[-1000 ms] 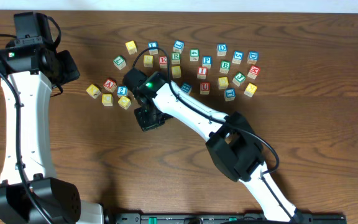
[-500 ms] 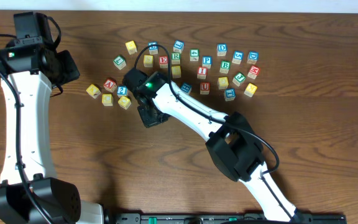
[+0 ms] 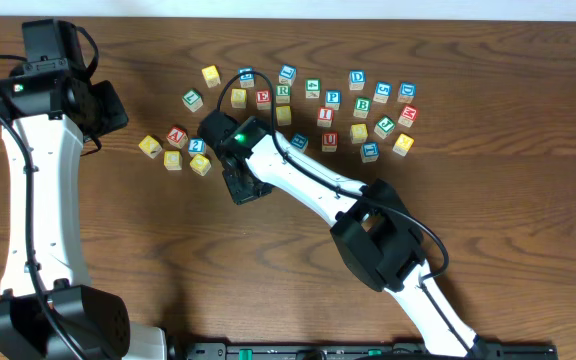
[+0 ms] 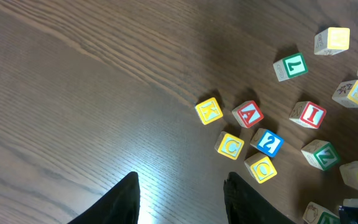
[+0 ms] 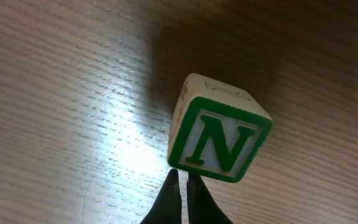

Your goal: Spell out NEURIPS

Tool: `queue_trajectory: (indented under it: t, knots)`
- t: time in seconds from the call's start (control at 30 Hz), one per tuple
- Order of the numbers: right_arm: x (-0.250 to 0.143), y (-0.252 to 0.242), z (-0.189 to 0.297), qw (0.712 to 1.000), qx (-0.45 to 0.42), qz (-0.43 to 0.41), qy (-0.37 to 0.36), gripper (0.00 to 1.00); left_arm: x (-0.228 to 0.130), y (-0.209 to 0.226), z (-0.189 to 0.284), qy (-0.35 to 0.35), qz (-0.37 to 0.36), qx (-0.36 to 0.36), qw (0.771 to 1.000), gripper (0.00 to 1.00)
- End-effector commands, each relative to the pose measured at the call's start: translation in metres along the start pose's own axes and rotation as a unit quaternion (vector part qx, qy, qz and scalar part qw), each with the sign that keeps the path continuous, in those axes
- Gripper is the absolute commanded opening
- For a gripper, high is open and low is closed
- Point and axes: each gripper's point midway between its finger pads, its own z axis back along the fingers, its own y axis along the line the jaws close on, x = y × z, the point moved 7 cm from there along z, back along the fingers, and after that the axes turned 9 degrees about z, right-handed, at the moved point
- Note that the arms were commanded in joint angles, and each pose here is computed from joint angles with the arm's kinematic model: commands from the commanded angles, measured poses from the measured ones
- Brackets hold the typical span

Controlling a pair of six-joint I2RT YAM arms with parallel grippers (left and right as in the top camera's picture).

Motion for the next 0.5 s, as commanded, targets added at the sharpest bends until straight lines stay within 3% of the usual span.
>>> queue_trajectory:
  t: [0.0,0.1,0.13,0.17,0.2,0.27,0.4,0.47]
  knots:
    - [0.015,-0.003,0.051,0.998,0.028,-0.004,-0.057,0.02,-0.003,0.0,-0.007,0.013,-0.004,0.002,1.0,0.44]
    - [0.024,-0.019,0.104,0.992,0.04,-0.015,-0.115,0.05,-0.004,-0.001,-0.007,0.015,-0.004,-0.002,1.0,0.43]
    - [0.026,-0.026,0.119,0.99,0.042,-0.019,-0.134,0.11,-0.004,-0.001,-0.007,0.016,-0.004,-0.005,1.0,0.43]
    - [0.027,-0.034,0.135,0.987,0.044,-0.024,-0.151,0.19,-0.004,-0.002,-0.007,0.018,-0.004,-0.009,1.0,0.43]
    - [0.028,-0.046,0.151,0.984,0.044,-0.03,-0.169,0.36,-0.005,-0.004,-0.007,0.021,-0.003,-0.017,1.0,0.43]
    - [0.026,-0.07,0.178,0.979,0.042,-0.046,-0.195,0.57,-0.007,-0.008,-0.006,0.029,-0.004,-0.035,0.999,0.43]
    - [0.017,-0.119,0.214,0.969,0.031,-0.094,-0.227,0.75,-0.012,-0.021,-0.005,0.034,-0.019,-0.056,0.998,0.43]
    - [0.013,-0.14,0.224,0.964,0.026,-0.115,-0.236,0.77,-0.015,-0.03,-0.004,0.032,-0.03,-0.063,0.997,0.43]
